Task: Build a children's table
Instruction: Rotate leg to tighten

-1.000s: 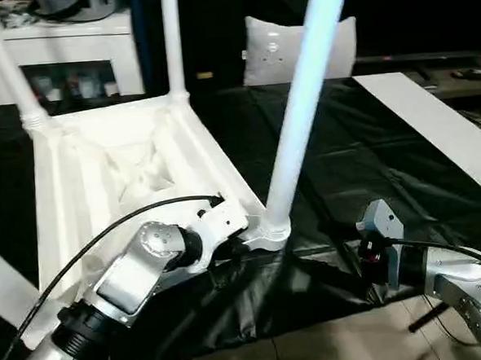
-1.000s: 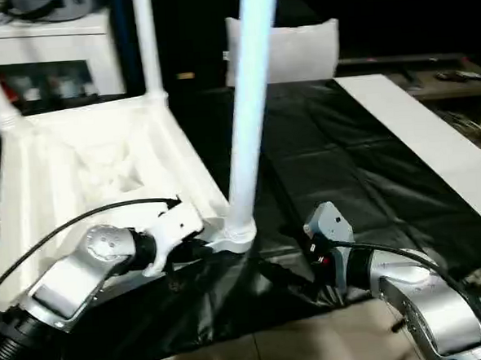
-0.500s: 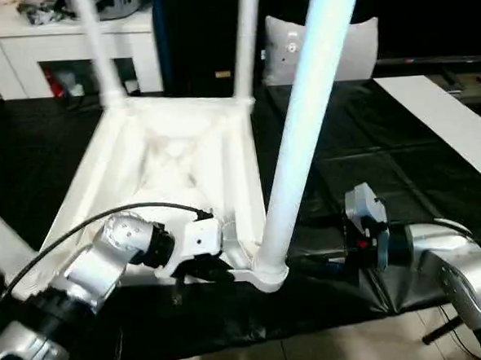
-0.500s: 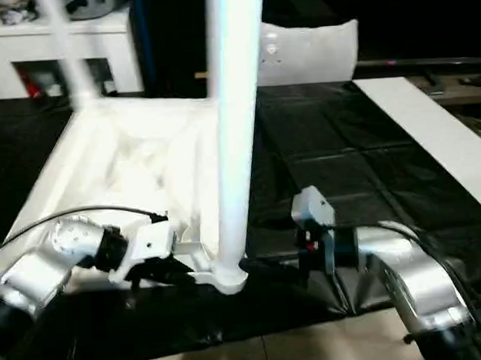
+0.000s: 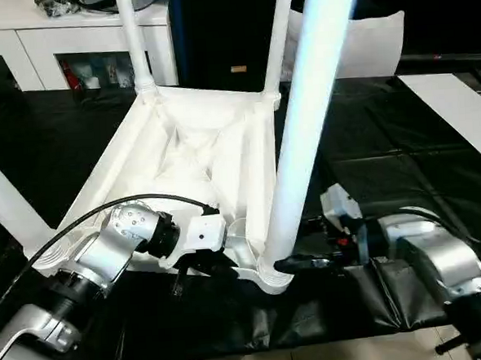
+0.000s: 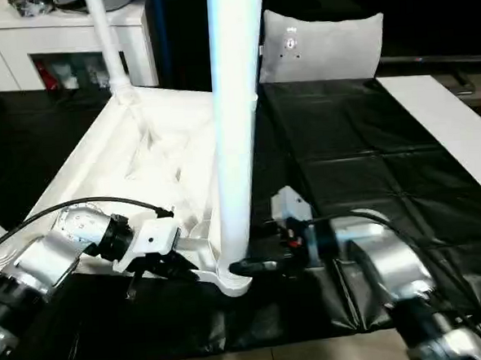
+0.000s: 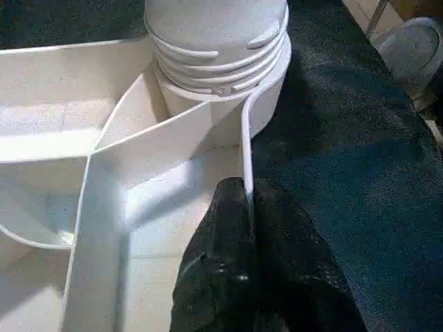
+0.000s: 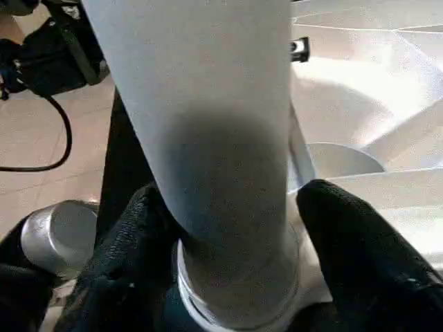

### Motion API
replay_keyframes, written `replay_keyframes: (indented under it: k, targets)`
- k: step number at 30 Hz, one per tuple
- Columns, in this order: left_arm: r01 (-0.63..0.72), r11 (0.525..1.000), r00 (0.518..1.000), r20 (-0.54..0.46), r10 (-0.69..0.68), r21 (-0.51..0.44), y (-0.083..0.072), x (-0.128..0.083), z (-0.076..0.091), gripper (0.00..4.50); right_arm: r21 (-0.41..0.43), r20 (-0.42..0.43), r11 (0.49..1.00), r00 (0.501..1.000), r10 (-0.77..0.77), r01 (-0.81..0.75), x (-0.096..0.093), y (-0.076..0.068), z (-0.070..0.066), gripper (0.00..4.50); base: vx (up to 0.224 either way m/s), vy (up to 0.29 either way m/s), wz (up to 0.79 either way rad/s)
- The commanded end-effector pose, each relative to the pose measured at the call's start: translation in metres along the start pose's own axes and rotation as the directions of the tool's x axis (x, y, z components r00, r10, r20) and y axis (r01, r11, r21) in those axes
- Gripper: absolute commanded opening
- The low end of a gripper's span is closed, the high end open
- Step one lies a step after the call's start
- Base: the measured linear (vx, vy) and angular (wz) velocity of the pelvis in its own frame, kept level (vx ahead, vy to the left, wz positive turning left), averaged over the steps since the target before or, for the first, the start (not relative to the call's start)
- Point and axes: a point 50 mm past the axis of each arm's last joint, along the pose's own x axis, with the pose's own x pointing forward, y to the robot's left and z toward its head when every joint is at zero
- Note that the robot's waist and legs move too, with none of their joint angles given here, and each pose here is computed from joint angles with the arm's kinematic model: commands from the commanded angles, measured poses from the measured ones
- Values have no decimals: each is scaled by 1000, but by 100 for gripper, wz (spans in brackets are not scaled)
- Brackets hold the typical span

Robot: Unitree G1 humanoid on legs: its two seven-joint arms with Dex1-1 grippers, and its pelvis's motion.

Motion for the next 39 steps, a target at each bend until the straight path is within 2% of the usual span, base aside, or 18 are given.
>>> replay_keyframes:
  k: [1,8,14,16,18,19,20,22,23,25,26,27,28,30,32,34,36,39]
  targets:
    - [28,998,1000,-12,-28,49,3,2,7,0,-16,-17,1000,1000,18,-18,-1,-2,3,270,0,0,0]
    - [29,999,999,12,-30,26,4,2,7,0,26,-13,998,998,61,-61,0,1,-1,214,0,0,0]
    - [-47,998,998,41,49,-53,8,3,7,0,119,67,991,997,46,-54,2,10,-2,200,0,0,0]
    - [-106,989,993,35,111,-102,11,4,6,0,147,104,989,995,-7,-8,8,13,-2,200,0,0,0]
    - [-189,966,979,48,200,-179,14,10,10,0,164,90,975,982,-166,150,23,13,-5,200,0,0,0]
    - [-189,966,979,48,200,-179,14,10,10,0,164,90,975,982,-166,150,23,13,-5,200,0,0,0]
    - [-230,949,968,49,246,-214,16,15,14,0,178,71,950,959,-273,257,31,11,-7,200,0,0,0]
    - [-249,941,962,49,267,-230,17,17,16,0,193,65,933,945,-321,303,35,9,-7,200,0,0,0]
    - [-309,914,942,49,332,-262,22,26,23,0,234,64,876,892,-448,423,47,4,-6,199,0,0,0]
    - [-334,900,931,50,361,-279,24,32,28,0,252,56,835,854,-517,489,52,0,-5,198,0,0,0]
    - [-384,869,906,51,419,-312,29,42,36,0,321,40,722,753,-657,613,61,-10,-2,198,0,0,0]
    - [-403,855,896,50,441,-325,31,46,39,0,350,28,672,710,-704,652,64,-13,-1,198,0,0,0]
    - [-438,832,875,49,481,-342,36,51,44,0,366,-3,600,646,-763,711,69,-19,-1,198,0,0,0]
    - [-451,822,867,48,496,-348,38,55,48,0,368,7,576,618,-786,729,73,-23,3,198,-30,56,-8]
    - [-468,815,858,44,511,-340,40,56,51,0,370,34,582,616,-787,724,76,-23,8,198,-13,27,-4]
    - [-481,811,853,33,520,-333,41,55,51,0,368,52,566,591,-805,738,76,-24,12,253,0,0,0]
    - [-497,808,851,6,525,-315,41,49,47,0,389,94,550,562,-822,739,70,-25,17,269,0,0,0]
    - [-504,809,850,-9,526,-304,40,44,43,0,381,106,547,553,-827,745,64,-25,16,301,0,0,0]
